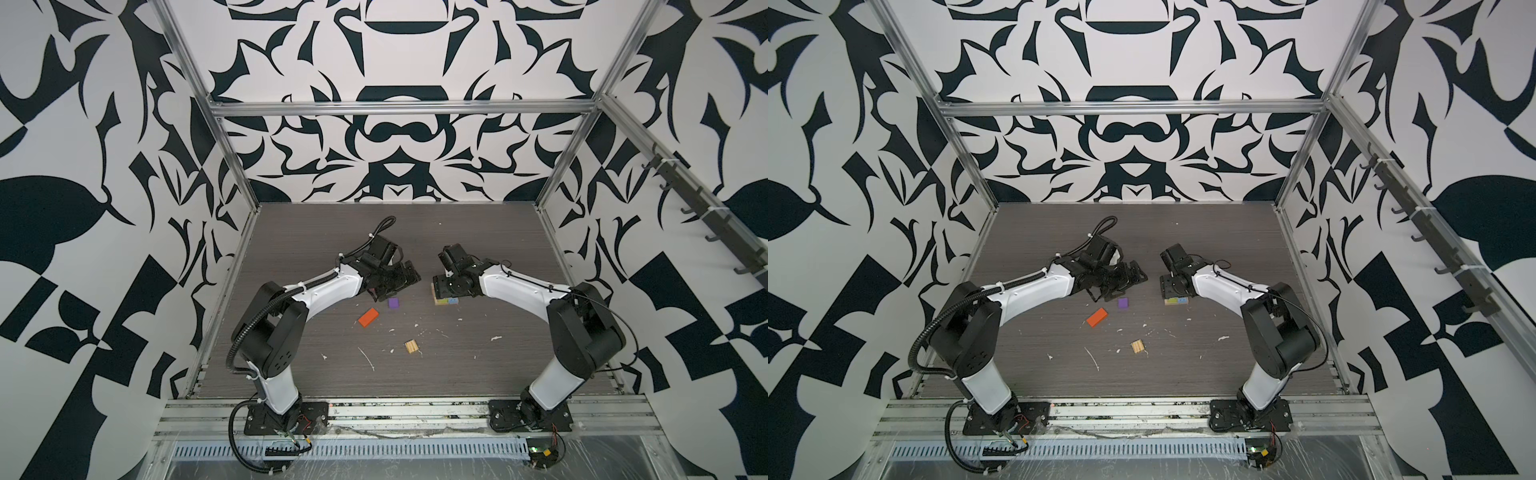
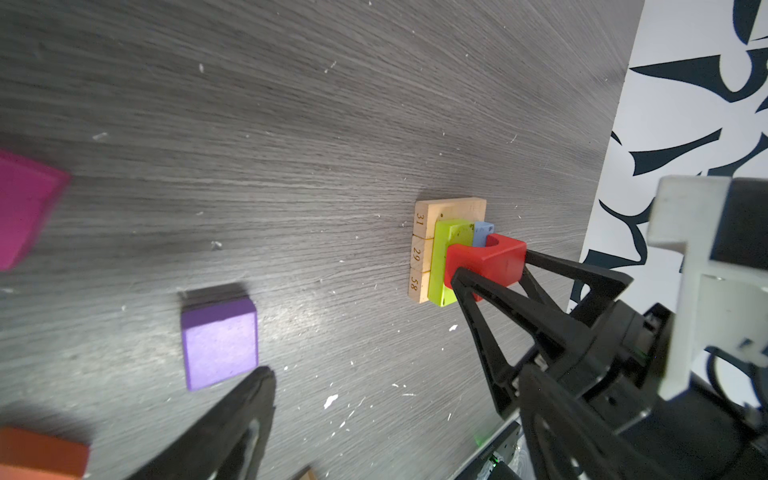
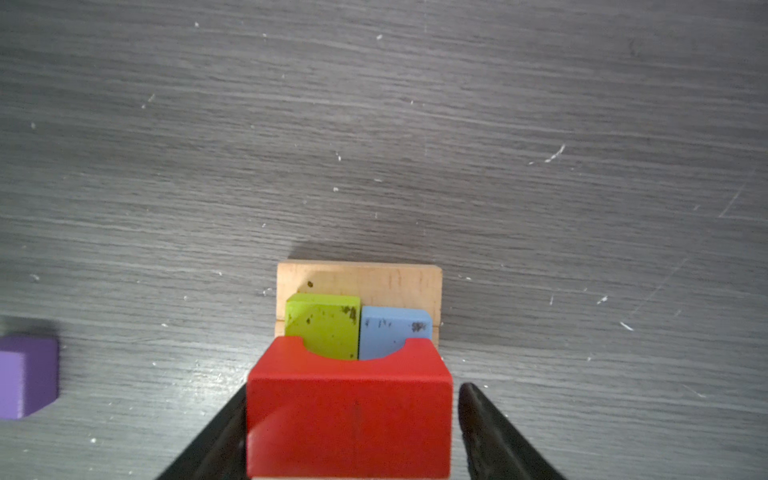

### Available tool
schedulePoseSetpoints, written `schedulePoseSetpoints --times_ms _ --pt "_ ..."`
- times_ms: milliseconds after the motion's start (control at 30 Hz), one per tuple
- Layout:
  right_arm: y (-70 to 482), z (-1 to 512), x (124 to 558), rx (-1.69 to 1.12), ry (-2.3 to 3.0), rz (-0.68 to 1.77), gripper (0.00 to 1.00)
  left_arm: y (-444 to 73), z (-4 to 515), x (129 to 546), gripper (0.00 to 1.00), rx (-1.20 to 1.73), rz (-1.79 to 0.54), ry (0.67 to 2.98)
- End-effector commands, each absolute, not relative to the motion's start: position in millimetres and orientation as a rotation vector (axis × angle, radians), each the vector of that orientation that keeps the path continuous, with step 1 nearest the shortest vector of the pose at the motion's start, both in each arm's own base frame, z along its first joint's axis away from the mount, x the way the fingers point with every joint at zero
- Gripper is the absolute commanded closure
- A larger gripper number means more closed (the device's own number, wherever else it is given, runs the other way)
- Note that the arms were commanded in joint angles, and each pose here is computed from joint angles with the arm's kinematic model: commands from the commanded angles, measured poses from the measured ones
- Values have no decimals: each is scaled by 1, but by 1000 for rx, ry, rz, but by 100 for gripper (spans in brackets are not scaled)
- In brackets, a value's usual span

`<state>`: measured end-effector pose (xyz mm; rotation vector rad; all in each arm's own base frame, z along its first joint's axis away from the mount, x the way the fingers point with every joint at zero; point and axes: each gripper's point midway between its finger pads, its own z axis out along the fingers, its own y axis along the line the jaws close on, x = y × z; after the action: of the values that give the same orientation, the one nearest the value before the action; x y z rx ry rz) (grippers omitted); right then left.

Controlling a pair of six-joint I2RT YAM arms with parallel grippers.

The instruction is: Build the wood block tower

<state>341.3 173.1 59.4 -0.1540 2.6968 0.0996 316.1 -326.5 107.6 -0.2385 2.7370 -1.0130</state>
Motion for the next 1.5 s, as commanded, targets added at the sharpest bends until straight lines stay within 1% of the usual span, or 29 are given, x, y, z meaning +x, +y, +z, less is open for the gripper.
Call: schedulePoseSetpoints --times_ms 0,233,400,567,767,867,1000,1100,1267,1467 --pt "179 67 345 -167 2678 122 20 -327 119 320 6 -234 -1029 2709" --pt "181 77 344 -168 2635 158 13 -326 117 320 5 -236 -1020 2711" --pt "184 98 343 -190 2572 198 7 -323 115 320 5 -236 -998 2714" --pt "185 127 342 -208 2495 217 5 -315 116 320 3 -224 -946 2712" --pt "198 158 333 -297 2450 264 6 -301 117 322 1 -239 -900 2711" --pt "211 169 325 -372 2434 293 9 -287 115 323 1 -267 -880 2708" --pt "225 175 316 -423 2414 320 9 -260 116 327 1 -328 -847 2698" --pt "242 171 308 -459 2419 397 9 -233 116 328 1 -379 -809 2692" --pt "269 155 298 -556 2429 420 11 -194 120 326 0 -440 -761 2670" --pt "307 140 286 -670 2423 458 13 -156 123 324 0 -525 -777 2640"
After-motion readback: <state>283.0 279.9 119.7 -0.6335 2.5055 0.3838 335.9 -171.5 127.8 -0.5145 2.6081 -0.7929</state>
